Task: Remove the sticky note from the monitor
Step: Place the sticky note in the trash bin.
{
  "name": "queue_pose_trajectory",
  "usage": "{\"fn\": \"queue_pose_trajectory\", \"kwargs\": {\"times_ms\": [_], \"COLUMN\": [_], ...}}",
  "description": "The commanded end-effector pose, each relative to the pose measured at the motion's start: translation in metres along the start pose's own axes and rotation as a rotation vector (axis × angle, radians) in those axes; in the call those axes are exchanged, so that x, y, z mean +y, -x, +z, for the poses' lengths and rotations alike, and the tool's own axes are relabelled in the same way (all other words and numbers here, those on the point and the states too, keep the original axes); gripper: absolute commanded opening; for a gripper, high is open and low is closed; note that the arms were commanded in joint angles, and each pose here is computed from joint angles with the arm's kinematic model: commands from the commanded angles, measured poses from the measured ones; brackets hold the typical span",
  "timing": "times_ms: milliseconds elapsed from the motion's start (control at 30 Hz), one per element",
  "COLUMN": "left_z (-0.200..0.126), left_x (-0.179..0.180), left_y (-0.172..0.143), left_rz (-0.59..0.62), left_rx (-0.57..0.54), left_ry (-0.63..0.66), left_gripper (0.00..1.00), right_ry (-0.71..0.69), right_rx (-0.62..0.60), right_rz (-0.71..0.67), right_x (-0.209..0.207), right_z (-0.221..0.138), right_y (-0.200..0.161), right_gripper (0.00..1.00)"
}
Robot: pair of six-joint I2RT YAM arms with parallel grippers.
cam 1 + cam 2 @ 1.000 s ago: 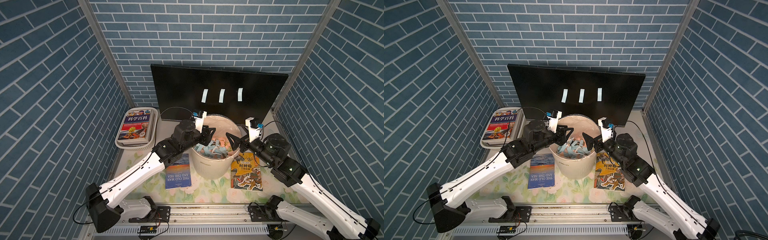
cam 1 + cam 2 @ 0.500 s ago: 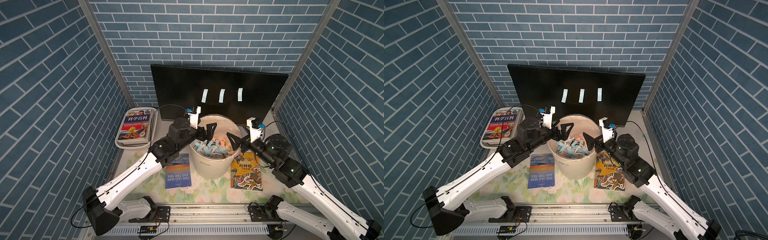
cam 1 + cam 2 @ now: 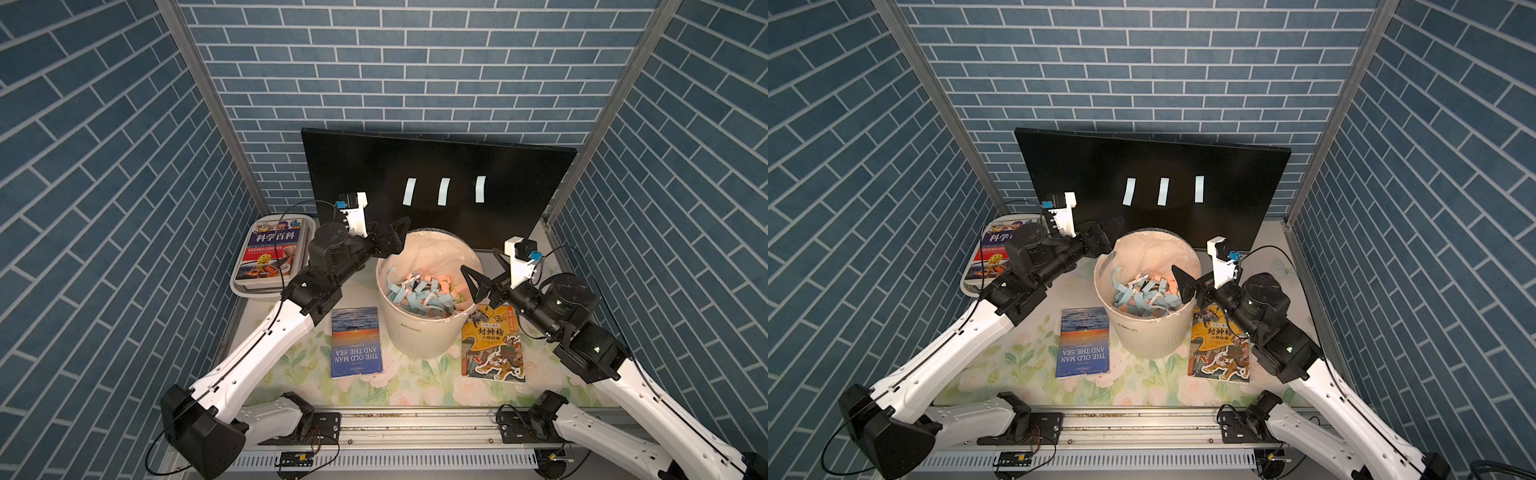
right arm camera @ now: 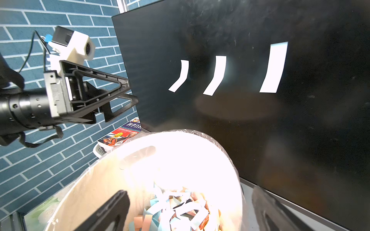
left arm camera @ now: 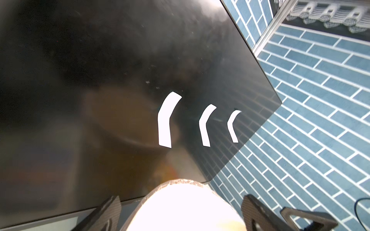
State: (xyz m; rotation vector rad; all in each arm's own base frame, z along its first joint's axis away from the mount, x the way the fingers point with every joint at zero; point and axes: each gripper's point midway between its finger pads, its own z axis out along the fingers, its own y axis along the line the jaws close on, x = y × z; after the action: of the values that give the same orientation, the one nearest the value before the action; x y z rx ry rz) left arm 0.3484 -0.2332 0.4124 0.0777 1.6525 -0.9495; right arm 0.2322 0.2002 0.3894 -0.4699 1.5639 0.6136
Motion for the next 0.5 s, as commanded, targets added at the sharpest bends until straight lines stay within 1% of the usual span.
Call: {"fn": "queue_pose_trajectory", "kwargs": {"times_ms": [0, 233, 467], "left_z": [0.005, 0.018, 0.022], "left_x": [-0.002, 0.01, 0.015], "left_y": [0.009, 0.019, 0.026], "left_rz": [-0.076, -0.158, -0.186], "left_rx": [-0.028, -0.04, -0.063], "left_ry": [-0.073, -0.133, -0.151], "left_gripper": [1.0, 1.0, 1.0], "right_ry": [-0.028, -0.057, -0.061], "right_rx": [0.009, 0.004, 0.002], "right_rz": [-0.02, -0.032, -0.036], "right_x": [-0.006, -0.011, -0.012], "right_z": [-0.008, -0.013, -0.012], "right_y": [-0.003, -0.007, -0.009], "right_gripper": [1.0, 1.0, 1.0]}}
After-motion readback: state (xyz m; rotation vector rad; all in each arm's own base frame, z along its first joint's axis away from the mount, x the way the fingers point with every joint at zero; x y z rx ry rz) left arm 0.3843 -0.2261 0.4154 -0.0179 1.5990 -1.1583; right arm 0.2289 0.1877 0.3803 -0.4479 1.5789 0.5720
